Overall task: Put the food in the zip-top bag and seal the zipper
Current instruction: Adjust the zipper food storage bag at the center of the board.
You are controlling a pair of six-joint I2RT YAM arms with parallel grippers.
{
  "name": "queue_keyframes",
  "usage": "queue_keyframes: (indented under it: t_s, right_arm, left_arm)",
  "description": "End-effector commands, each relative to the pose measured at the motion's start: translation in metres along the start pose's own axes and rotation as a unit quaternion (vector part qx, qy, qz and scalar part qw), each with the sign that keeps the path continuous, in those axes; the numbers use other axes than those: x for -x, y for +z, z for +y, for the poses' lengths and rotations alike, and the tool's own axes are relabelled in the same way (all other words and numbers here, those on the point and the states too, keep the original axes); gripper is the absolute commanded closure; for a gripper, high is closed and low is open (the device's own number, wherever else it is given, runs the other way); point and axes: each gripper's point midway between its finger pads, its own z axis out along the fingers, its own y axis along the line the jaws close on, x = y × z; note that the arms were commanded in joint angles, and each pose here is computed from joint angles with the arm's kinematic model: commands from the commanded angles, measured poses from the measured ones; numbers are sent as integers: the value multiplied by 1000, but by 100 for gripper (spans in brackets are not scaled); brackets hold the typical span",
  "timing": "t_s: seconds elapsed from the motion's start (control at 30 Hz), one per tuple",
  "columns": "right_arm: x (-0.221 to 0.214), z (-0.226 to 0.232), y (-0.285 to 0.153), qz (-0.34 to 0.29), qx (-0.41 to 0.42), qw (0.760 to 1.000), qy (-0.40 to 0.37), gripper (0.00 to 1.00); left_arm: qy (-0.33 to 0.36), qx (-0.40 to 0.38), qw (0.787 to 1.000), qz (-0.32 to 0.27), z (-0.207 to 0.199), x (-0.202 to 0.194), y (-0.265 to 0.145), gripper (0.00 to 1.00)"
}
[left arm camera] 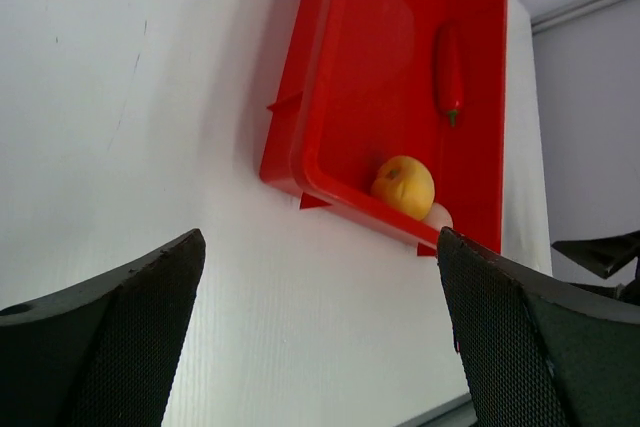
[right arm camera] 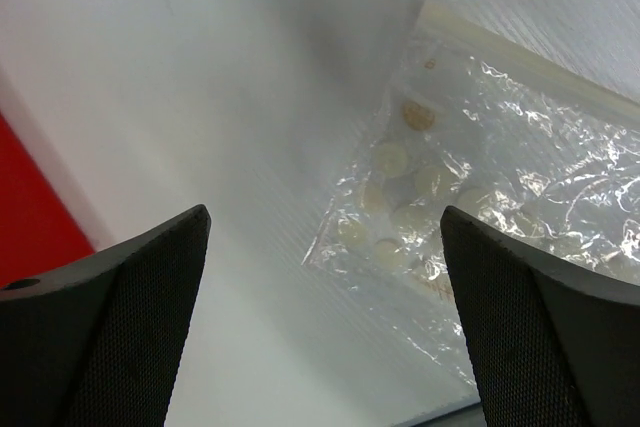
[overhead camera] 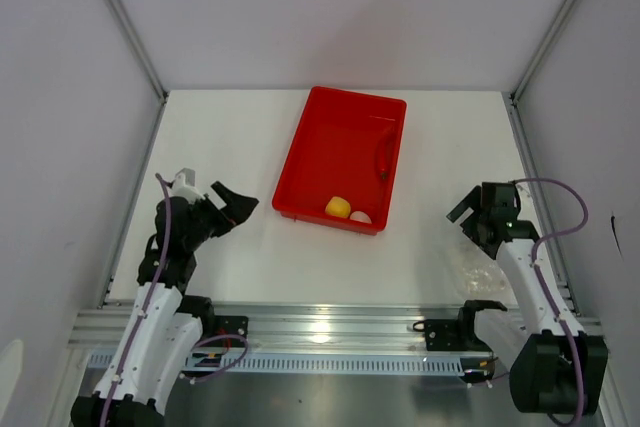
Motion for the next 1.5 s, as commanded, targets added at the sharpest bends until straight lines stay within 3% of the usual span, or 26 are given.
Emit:
queue_keyframes:
  t_s: [0.0,0.23,0.43,0.87,1.2,1.3,1.47]
  right_arm:
    - [2,-7,5,11,-46,999,16,1]
    - [-17,-20,20,39,-91,995,35,1]
    - [-33,-8,35,64,-61,995,43,1]
    - [-63,19,73,109,-45,993,22,1]
    - [-53,76,90,100,71,992,15,1]
    - [-35,99,88,87,92,992,-2,1]
    - [2,158,60,67,196,978,-14,1]
  left_arm:
    - [-5,-18,1000,23,-12,0,-3,0]
    - [31,-54,998,20,-31,8,-13,1]
    - [65,-116,991,-9,-60,19,-32,0]
    - [82,-158,984,5,-83,20,-49,1]
    - [96,-166,981,28,-86,16,-46,2]
    - [103,-177,978,34,-93,18,-49,2]
    - [109,-189,975,38,-99,21,-49,4]
